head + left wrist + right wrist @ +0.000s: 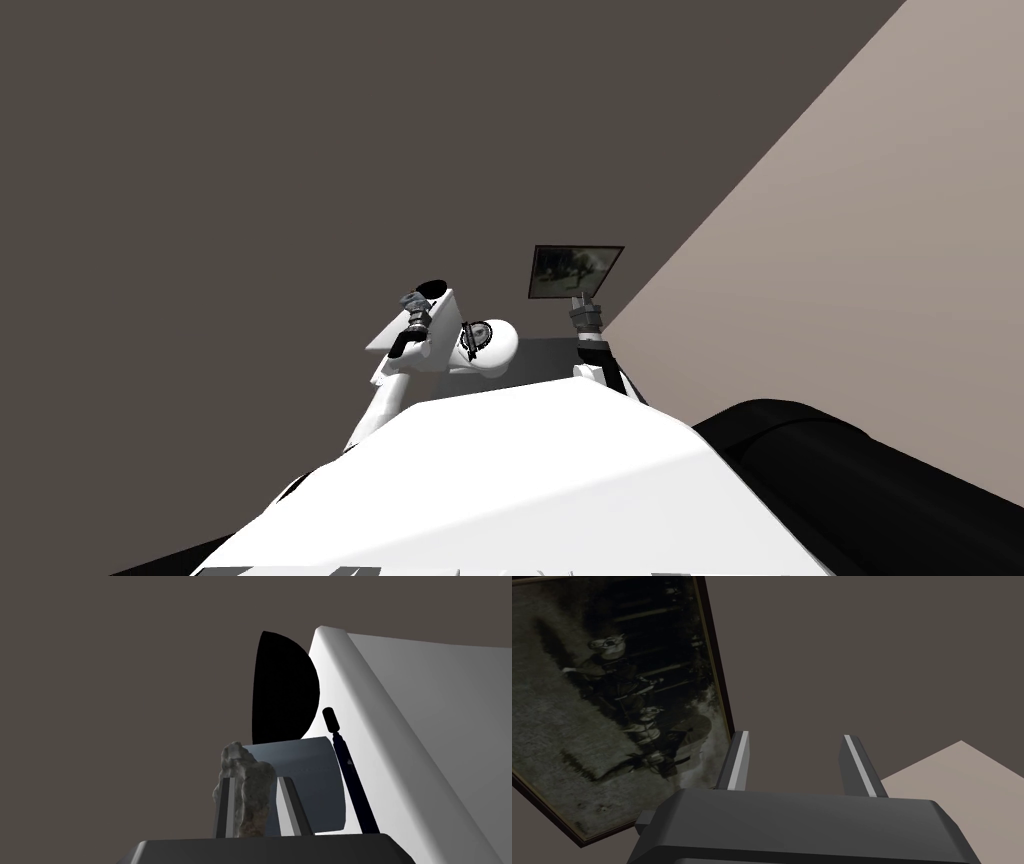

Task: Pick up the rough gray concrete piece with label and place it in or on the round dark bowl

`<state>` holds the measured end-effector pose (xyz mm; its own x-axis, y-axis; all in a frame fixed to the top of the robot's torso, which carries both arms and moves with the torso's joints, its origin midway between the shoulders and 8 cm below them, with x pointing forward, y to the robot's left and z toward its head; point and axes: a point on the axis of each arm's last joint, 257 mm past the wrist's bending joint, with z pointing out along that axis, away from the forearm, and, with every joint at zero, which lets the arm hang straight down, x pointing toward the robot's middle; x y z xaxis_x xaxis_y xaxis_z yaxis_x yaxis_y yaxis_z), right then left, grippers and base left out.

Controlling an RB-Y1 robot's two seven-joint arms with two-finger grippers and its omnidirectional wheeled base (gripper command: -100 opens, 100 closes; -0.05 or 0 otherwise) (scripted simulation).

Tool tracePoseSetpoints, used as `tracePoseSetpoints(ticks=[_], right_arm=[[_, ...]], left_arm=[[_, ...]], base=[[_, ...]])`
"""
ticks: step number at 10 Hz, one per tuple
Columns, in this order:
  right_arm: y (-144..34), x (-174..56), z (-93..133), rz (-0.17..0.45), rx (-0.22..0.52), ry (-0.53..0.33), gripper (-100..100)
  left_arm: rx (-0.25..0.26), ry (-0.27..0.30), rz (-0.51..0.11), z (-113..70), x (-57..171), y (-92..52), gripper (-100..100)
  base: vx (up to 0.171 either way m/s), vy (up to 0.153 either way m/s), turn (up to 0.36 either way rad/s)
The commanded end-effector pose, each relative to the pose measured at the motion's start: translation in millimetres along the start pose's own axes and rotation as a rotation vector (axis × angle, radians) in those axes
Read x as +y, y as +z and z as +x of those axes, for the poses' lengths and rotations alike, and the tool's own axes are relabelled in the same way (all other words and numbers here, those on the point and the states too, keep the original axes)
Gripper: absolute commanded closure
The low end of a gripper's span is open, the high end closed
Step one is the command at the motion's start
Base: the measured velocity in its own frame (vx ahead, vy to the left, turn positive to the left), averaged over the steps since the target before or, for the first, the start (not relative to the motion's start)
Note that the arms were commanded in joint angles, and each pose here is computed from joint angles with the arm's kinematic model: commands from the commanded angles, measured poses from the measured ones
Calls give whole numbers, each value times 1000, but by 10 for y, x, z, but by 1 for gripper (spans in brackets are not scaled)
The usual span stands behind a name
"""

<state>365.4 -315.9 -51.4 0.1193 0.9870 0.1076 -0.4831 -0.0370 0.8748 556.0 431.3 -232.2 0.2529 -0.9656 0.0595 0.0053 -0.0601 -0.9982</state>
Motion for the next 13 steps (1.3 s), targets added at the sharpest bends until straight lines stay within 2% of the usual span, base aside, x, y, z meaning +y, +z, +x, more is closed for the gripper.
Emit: tracePoseSetpoints(ticks=[1, 3, 4, 7, 8, 13], right_arm=[[0, 0, 0, 0, 0, 0, 0], [0, 0, 0, 0, 0, 0, 0], [0, 0, 0, 0, 0, 0, 0], [0, 0, 0, 0, 0, 0, 0], [0, 0, 0, 0, 0, 0, 0], [0, 0, 0, 0, 0, 0, 0]], left_arm=[[-5, -10, 4, -12, -85, 123, 100], [-22, -29, -7, -76, -122, 280, 100], [-18, -33, 1, -38, -174, 320, 100], [-35, -78, -10, -46, -273, 566, 100], [-34, -80, -13, -30, -269, 586, 100], [-45, -153, -31, 67, -409, 895, 100]], base=[[21, -23, 6], [29, -36, 19], [23, -20, 10], [26, -21, 13], [26, -22, 7], [26, -14, 10]])
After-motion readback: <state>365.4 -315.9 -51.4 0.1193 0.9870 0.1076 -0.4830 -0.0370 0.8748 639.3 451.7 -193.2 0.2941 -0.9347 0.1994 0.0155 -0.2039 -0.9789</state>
